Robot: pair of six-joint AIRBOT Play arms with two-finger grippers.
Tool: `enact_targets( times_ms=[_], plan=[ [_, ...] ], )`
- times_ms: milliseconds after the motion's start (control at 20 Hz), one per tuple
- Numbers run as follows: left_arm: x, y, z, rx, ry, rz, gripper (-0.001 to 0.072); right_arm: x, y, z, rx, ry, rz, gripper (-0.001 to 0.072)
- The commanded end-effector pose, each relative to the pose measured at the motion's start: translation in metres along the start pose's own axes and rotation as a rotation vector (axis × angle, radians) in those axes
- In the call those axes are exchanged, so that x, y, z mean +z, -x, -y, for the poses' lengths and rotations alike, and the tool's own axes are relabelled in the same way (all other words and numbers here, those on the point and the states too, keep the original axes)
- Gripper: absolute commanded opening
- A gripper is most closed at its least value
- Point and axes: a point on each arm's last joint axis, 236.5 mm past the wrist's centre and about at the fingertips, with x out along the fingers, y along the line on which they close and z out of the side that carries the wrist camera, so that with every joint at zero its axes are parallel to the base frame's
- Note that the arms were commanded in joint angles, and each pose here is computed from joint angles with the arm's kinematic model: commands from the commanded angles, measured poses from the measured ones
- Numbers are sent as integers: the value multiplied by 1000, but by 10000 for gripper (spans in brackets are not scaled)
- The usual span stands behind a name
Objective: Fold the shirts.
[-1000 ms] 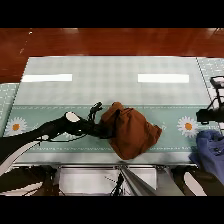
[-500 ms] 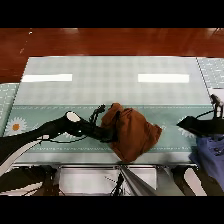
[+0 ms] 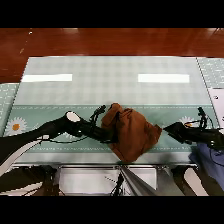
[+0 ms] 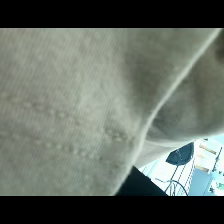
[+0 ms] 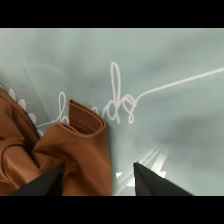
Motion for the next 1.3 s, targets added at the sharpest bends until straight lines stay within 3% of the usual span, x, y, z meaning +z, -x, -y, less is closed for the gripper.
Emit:
enact_targets(
  times_ms=[0, 200, 350, 600, 850, 1000, 1250],
  plan=[
    [0, 0, 1, -2, -1, -2, 31, -7, -19, 0, 23, -35, -55, 487],
    [0, 0, 1, -2, -1, -2, 31, -13, -55, -11, 20, 1, -103, 470],
    [7, 8, 5, -23, 4, 10, 31, -2, -62, -9, -6, 16, -59, 24],
    [63, 88, 55, -122, -98, 222, 30, 30, -23, -54, 97, 209, -49, 22],
    [98, 218, 151, -179, -332, 561, 30, 95, 95, -137, 116, 470, 286, 22],
    [88, 287, 225, -207, -504, 725, 30, 106, 178, -209, 153, 603, 530, 21],
    [33, 384, 363, -246, -870, 982, 30, 66, 316, -319, 234, 817, 877, 21]
  ],
)
